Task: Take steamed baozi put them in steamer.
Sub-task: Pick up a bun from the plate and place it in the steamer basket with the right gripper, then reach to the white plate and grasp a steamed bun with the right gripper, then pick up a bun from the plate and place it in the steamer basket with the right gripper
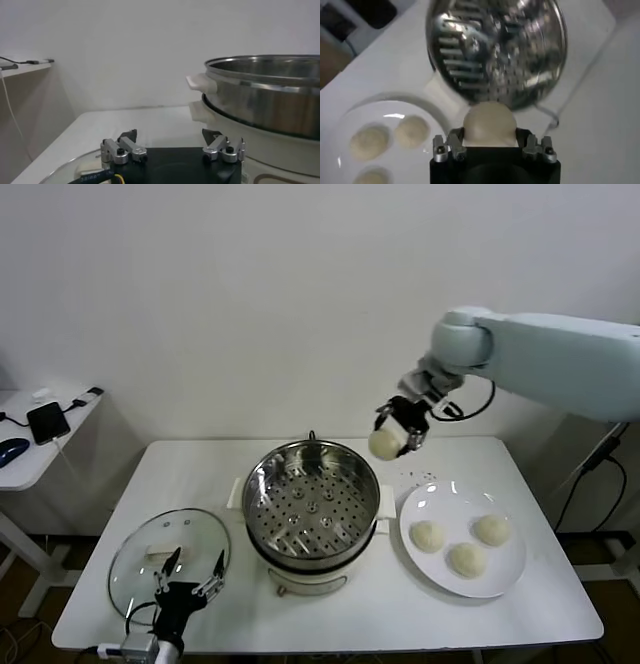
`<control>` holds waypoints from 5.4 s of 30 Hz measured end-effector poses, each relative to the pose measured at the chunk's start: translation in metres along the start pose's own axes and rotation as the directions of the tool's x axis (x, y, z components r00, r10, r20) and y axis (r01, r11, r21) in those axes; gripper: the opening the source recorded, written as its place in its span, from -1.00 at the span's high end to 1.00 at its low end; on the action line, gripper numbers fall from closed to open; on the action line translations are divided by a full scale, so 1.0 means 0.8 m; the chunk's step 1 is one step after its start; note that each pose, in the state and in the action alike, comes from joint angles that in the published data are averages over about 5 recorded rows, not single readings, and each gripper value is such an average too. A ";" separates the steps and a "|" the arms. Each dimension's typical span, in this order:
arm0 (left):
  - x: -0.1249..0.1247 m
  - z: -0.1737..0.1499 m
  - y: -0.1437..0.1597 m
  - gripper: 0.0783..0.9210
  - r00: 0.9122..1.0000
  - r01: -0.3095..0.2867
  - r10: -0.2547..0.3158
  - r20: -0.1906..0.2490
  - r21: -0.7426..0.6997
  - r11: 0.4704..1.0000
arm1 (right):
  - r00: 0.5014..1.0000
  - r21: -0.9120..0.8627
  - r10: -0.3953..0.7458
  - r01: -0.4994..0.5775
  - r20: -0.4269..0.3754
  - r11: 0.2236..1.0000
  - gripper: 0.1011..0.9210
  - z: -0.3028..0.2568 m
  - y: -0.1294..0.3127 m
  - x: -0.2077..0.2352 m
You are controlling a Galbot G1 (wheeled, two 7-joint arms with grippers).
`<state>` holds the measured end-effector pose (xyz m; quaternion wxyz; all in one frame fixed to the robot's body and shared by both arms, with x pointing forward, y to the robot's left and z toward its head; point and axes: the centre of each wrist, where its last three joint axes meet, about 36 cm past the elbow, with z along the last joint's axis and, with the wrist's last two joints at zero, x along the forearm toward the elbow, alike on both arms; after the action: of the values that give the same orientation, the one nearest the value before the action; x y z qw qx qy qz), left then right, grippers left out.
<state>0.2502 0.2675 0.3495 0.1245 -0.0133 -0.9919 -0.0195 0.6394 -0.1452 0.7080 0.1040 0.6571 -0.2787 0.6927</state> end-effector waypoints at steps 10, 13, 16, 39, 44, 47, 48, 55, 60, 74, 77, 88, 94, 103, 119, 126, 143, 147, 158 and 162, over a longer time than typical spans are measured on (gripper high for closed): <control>0.003 -0.002 -0.004 -0.77 1.000 -0.003 0.003 -0.001 0.012 1.000 | 0.999 0.394 -0.024 0.032 -0.026 0.919 -0.42 -0.039 -0.068 -0.075; 0.005 -0.001 -0.004 -0.77 1.000 -0.002 0.002 -0.003 0.013 1.000 | 0.999 0.447 -0.027 0.036 -0.027 0.894 -0.42 -0.040 -0.081 -0.101; 0.006 -0.001 -0.004 -0.77 1.000 0.000 0.000 -0.004 0.013 1.000 | 0.999 0.480 -0.036 0.045 -0.029 0.876 -0.42 -0.040 -0.091 -0.125; 0.006 -0.008 -0.005 -0.77 1.000 0.005 -0.005 0.010 0.020 1.000 | 0.999 0.495 -0.030 0.035 -0.019 0.868 -0.75 -0.017 -0.123 -0.185; 0.008 -0.011 -0.005 -0.77 1.000 0.003 -0.003 0.011 0.019 1.000 | 1.000 0.469 -0.020 0.014 0.007 0.883 -0.76 -0.014 -0.123 -0.163; 0.009 -0.012 -0.006 -0.77 1.000 0.000 0.000 0.012 0.018 1.000 | 1.000 0.443 -0.024 0.014 0.017 0.896 -0.76 -0.011 -0.120 -0.138; 0.009 -0.012 -0.006 -0.77 1.000 -0.001 0.001 0.012 0.018 1.000 | 0.999 0.432 -0.028 0.017 0.019 0.902 -0.76 -0.009 -0.117 -0.129; 0.008 -0.015 -0.005 -0.77 1.000 0.000 0.000 0.018 0.015 1.000 | 0.998 0.273 -0.061 0.054 0.019 0.961 -0.76 0.023 -0.068 -0.055; 0.009 -0.017 -0.005 -0.77 1.000 0.000 0.000 0.021 0.015 1.000 | 0.997 0.034 -0.072 0.073 -0.030 0.997 -0.76 0.062 0.010 -0.006; 0.011 -0.020 -0.007 -0.77 1.000 0.002 -0.003 0.023 0.020 1.000 | 0.996 -0.617 -0.081 0.040 -0.038 0.786 -0.76 0.082 0.232 -0.059; 0.012 -0.020 -0.008 -0.77 1.000 0.005 -0.005 0.022 0.021 1.000 | 0.996 -0.682 -0.080 0.034 -0.036 0.731 -0.76 0.073 0.249 -0.085; 0.020 -0.020 -0.011 -0.77 1.000 0.008 -0.009 0.018 0.027 1.000 | 0.995 -0.798 -0.095 0.024 -0.042 0.603 -0.76 0.057 0.271 -0.177; 0.023 -0.018 -0.012 -0.77 1.000 0.009 -0.009 0.016 0.026 1.000 | 0.994 -0.822 -0.093 0.003 -0.061 0.569 -0.76 0.059 0.266 -0.215; 0.022 -0.017 -0.010 -0.77 1.000 0.012 -0.013 0.016 0.026 1.000 | 0.993 -0.841 -0.093 -0.009 -0.071 0.540 -0.76 0.062 0.253 -0.254; 0.021 -0.019 -0.009 -0.77 1.000 0.012 -0.013 0.016 0.027 1.000 | 0.993 -0.851 -0.107 0.009 -0.055 0.525 -0.32 0.066 0.245 -0.261; 0.020 -0.020 -0.011 -0.77 1.000 0.008 -0.009 0.016 0.028 1.000 | 0.993 -0.846 -0.111 0.019 -0.048 0.533 -0.30 0.079 0.245 -0.226; 0.022 -0.030 -0.021 -0.77 0.999 -0.012 0.011 0.030 0.029 1.000 | 0.996 -0.796 0.026 -0.081 -0.082 0.600 -0.31 0.068 0.136 0.019; 0.025 -0.033 -0.023 -0.77 0.999 -0.013 0.012 0.033 0.032 0.999 | 0.995 -0.781 0.079 -0.095 -0.058 0.617 -0.31 0.024 0.092 0.045; 0.030 -0.041 -0.025 -0.77 0.999 -0.011 0.009 0.044 0.038 0.999 | 0.995 -0.743 0.097 -0.066 -0.002 0.666 -0.31 -0.085 -0.017 0.004; 0.029 -0.043 -0.025 -0.77 0.999 -0.009 0.007 0.047 0.041 0.999 | 0.997 -0.734 0.081 -0.045 0.013 0.678 -0.31 -0.110 -0.042 -0.035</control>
<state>0.2351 0.2467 0.3875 0.1016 -0.0149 -0.9947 0.0019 0.5849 -0.0651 0.6911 0.3279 0.5659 -0.5570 0.5118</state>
